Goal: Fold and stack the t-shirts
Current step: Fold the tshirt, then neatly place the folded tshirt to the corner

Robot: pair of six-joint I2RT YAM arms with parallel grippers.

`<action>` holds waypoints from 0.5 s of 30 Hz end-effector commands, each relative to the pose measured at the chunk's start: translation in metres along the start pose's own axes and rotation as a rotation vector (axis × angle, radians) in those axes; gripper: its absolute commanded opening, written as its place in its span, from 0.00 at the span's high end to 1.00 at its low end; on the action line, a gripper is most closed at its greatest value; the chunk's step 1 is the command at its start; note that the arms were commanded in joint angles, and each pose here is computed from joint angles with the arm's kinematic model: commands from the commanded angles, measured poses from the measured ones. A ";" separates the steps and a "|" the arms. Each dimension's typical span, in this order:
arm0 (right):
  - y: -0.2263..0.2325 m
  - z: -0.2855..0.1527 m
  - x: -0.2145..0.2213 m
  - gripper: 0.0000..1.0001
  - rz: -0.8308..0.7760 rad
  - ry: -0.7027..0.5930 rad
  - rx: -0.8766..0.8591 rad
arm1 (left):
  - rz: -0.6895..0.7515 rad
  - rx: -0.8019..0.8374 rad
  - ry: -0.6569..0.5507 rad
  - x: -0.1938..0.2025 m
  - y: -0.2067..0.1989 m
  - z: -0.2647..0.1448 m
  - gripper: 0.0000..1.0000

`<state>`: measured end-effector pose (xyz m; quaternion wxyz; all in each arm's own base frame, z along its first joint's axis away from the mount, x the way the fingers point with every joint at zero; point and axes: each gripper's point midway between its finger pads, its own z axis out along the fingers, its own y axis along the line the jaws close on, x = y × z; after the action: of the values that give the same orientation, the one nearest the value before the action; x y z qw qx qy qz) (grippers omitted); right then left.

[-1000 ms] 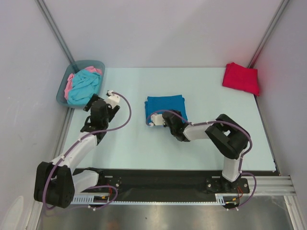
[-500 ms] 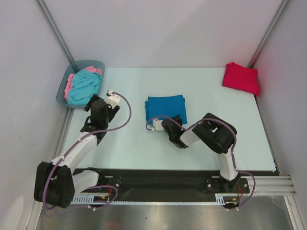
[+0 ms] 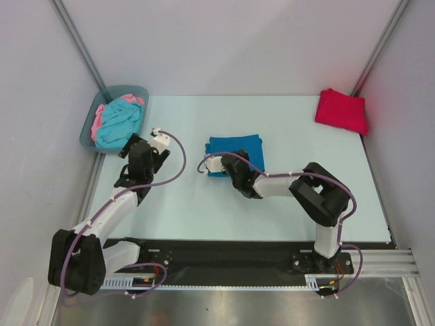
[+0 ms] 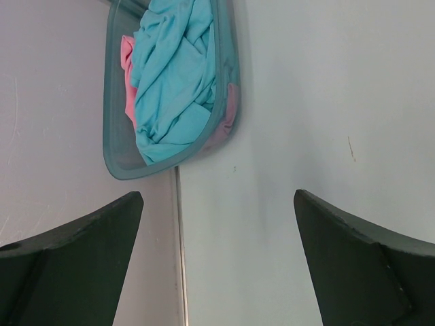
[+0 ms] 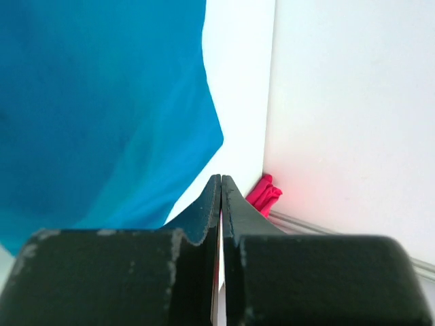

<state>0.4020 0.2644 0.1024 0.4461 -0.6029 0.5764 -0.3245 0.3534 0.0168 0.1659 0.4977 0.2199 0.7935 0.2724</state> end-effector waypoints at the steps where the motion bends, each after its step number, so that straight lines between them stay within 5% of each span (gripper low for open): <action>1: 0.012 -0.001 -0.018 1.00 0.005 -0.034 -0.032 | -0.059 -0.065 -0.029 -0.006 0.016 -0.005 0.00; 10: 0.124 0.014 -0.022 1.00 -0.098 -0.032 -0.139 | -0.088 -0.096 -0.050 -0.007 0.024 -0.009 0.00; 15: 0.126 0.016 -0.023 1.00 -0.096 -0.033 -0.118 | -0.086 -0.092 -0.049 -0.006 0.023 -0.009 0.00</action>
<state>0.3780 0.2999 0.0264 0.4347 -0.6250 0.5554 -0.3345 0.3491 0.0249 0.1769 0.5155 0.1945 0.7851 0.2828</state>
